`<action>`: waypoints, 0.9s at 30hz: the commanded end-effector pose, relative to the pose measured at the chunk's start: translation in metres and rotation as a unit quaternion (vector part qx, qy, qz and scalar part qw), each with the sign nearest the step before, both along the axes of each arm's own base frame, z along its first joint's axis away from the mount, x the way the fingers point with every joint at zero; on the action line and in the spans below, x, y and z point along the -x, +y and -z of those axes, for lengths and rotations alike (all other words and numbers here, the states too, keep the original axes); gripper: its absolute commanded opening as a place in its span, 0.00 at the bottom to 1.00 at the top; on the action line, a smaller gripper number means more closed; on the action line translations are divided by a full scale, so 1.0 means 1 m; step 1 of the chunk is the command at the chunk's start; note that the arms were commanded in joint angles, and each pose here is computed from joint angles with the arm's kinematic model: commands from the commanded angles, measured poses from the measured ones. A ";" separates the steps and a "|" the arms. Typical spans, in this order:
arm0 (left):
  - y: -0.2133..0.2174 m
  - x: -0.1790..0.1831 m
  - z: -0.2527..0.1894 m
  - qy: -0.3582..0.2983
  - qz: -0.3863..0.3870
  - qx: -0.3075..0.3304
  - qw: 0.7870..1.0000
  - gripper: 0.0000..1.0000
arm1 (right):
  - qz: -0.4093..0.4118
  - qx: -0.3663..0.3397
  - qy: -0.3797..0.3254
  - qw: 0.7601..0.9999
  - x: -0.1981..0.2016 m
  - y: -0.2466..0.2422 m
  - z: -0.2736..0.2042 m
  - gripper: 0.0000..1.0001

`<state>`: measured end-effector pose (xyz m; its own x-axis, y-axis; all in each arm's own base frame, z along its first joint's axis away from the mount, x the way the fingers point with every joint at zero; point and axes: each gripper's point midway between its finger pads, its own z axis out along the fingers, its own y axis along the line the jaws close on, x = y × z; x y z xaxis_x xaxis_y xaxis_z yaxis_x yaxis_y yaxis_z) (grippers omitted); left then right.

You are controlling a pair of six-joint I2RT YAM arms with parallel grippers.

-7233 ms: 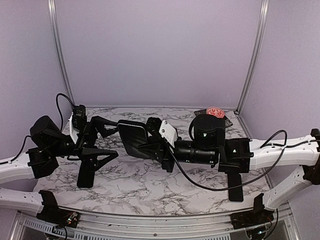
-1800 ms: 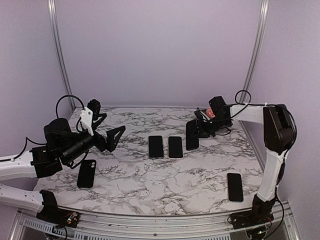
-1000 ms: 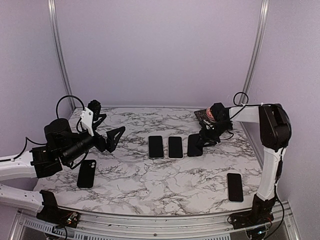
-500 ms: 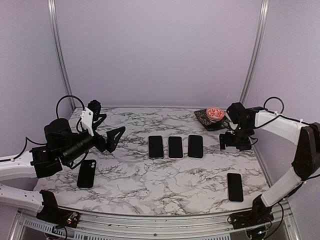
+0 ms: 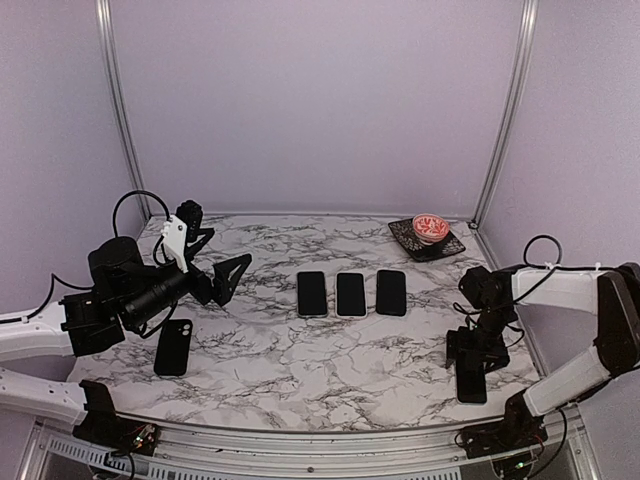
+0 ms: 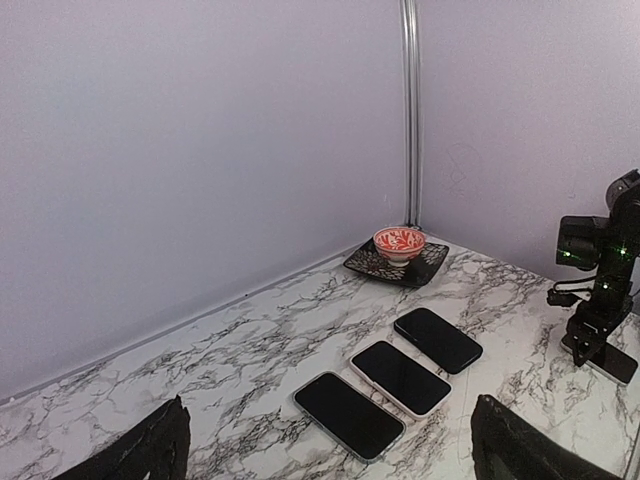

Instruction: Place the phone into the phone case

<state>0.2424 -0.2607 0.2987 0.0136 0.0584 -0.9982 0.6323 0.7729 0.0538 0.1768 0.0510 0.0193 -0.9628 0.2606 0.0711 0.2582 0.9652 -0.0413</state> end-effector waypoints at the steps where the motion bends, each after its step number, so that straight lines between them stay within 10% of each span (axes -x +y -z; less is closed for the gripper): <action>1: 0.000 0.001 -0.013 -0.009 0.004 0.010 1.000 0.99 | 0.004 -0.058 -0.009 0.998 0.002 0.019 0.011 0.99; 21: -0.002 -0.002 -0.004 -0.002 -0.001 0.000 1.000 0.99 | -0.097 -0.044 -0.044 0.993 0.020 0.098 -0.013 0.66; 27: 0.003 -0.039 0.055 0.147 -0.101 -0.022 0.984 0.99 | -0.162 -0.051 -0.072 0.983 0.007 0.156 -0.017 0.65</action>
